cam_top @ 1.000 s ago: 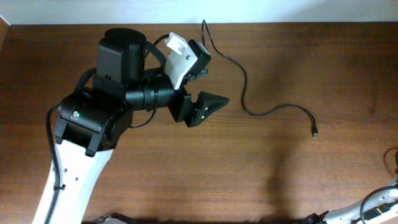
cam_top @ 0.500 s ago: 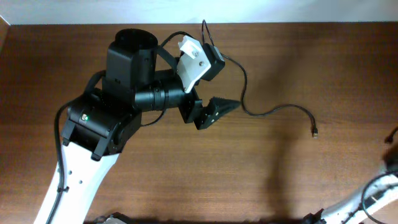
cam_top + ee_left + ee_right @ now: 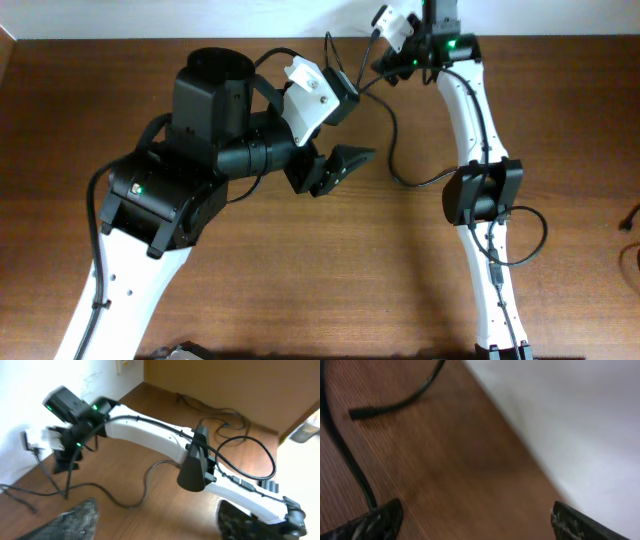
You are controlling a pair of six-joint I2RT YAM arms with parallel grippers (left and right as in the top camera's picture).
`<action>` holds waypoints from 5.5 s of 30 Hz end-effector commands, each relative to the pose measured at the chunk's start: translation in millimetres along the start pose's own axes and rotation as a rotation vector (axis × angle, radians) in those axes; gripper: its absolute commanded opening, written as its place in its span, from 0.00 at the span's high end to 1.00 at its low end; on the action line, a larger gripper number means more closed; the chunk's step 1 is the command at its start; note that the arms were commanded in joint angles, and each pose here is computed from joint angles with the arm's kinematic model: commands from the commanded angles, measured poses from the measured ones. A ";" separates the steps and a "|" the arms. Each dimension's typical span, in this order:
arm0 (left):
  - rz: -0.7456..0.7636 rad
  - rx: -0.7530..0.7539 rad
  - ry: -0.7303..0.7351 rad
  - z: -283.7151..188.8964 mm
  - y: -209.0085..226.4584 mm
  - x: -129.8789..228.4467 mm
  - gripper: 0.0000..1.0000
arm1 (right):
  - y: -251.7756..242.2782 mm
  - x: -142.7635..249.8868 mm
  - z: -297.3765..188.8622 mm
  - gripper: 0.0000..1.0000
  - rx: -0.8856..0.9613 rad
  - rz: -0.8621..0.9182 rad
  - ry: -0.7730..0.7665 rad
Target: Untangle cables
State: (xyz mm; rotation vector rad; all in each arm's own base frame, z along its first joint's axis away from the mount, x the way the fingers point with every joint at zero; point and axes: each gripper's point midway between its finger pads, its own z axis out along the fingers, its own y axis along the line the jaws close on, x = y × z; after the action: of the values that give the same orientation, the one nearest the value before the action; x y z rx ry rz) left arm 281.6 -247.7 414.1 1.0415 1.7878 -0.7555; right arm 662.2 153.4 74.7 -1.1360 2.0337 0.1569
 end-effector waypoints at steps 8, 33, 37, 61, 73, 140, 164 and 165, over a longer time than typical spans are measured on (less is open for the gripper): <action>-0.063 0.005 0.087 47.8 29.2 24.4 0.23 | 56.3 -42.3 19.4 0.01 -0.368 0.214 -0.349; -0.069 0.138 -0.023 -12.0 -31.8 -5.0 0.14 | 88.5 -223.0 -322.8 0.96 -0.783 -0.049 -0.907; -0.074 0.195 -0.030 -14.3 -41.9 -6.0 0.14 | 93.8 -234.4 -350.5 0.96 -0.774 -0.084 -0.875; -0.062 0.221 -0.049 -15.2 -45.8 -10.4 0.13 | -130.9 -28.9 -606.4 0.97 -0.009 0.388 -0.779; -0.062 0.221 -0.069 -15.4 -45.2 -16.0 0.12 | -180.0 83.7 -576.0 0.97 -0.113 0.926 -0.777; -0.012 0.095 0.036 -7.5 -32.6 8.2 0.01 | 89.1 396.9 -502.1 0.03 0.694 1.200 0.743; -0.020 -0.035 0.090 -7.4 -10.7 19.2 0.01 | 81.2 451.8 -501.6 0.72 0.519 0.870 0.843; -0.020 -0.035 0.089 -7.4 -10.7 19.0 0.01 | 76.9 451.9 -494.8 0.72 0.497 0.828 0.811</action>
State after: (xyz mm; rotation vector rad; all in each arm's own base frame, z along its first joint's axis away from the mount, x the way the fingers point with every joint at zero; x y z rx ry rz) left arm 266.6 -241.8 395.3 1.0438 1.9051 -0.7139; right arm 173.9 -331.9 93.2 0.2685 2.9414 -0.5347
